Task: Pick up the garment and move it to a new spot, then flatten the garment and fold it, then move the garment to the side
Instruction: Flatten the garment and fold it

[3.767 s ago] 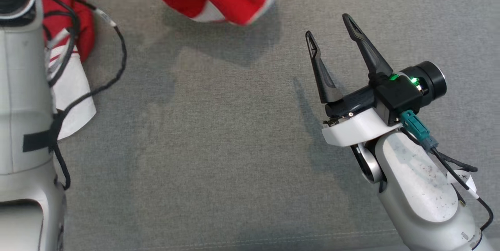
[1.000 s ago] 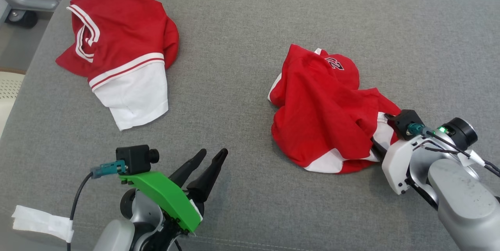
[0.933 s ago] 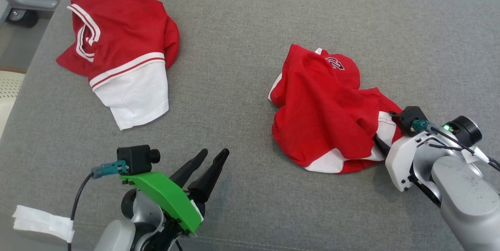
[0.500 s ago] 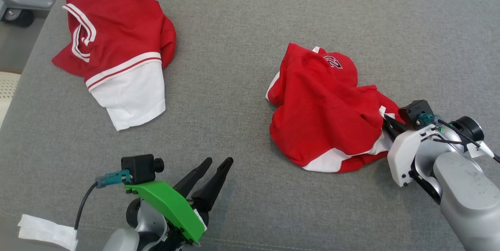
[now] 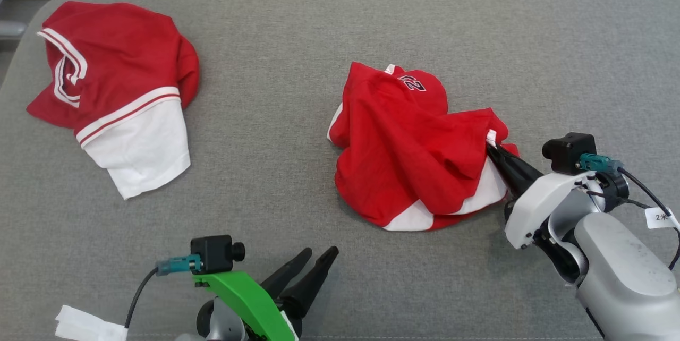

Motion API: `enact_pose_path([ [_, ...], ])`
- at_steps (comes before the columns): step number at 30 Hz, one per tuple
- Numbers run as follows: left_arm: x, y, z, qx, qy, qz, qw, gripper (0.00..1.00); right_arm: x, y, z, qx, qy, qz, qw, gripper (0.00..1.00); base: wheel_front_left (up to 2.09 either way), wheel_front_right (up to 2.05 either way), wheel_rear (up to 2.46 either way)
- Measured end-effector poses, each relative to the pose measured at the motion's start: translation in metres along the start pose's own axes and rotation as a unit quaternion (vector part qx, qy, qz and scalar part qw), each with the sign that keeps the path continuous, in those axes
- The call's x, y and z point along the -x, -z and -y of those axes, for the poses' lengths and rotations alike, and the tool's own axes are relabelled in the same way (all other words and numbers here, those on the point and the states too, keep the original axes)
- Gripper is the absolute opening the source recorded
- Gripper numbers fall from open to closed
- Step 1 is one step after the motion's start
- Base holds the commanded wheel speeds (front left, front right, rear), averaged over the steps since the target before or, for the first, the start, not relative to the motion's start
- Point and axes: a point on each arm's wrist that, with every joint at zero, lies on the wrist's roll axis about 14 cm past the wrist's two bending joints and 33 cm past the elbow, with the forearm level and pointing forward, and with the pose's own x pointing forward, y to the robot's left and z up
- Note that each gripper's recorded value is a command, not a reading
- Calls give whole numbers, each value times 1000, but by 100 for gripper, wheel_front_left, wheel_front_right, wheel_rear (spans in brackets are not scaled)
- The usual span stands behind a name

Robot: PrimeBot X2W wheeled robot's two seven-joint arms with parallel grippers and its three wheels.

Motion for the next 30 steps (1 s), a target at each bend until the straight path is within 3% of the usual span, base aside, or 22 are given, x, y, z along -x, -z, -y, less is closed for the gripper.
enact_pose_path([
  [5, -9, 22, 3, 7, 10, -42, 999, 100, 9, -26, -17, -123, -9, 61, 990, 0, 0, 0, 0],
  [8, -14, 26, 3, 6, 13, -51, 999, 100, 13, -57, -33, -148, -39, 104, 983, 0, 0, 0, 0],
  [11, -20, 32, 6, 4, 18, -65, 998, 100, 19, -91, -46, -146, -72, 139, 977, 0, 0, 0, 0],
  [16, -23, 34, 9, 11, 24, -65, 998, 100, 28, -141, -65, -96, -131, 165, 973, 0, 0, 0, 0],
  [20, -17, 31, 6, 26, 17, -50, 998, 100, 31, -176, -96, -84, -194, 176, 961, 0, 0, 0, 0],
  [27, -4, 21, -1, 40, 3, -11, 999, 100, 33, -215, -147, -79, -285, 170, 940, 0, 0, 0, 0],
  [30, 2, 15, 0, 54, 3, 12, 998, 100, 32, -227, -160, -85, -299, 163, 936, 0, 0, 0, 0],
])
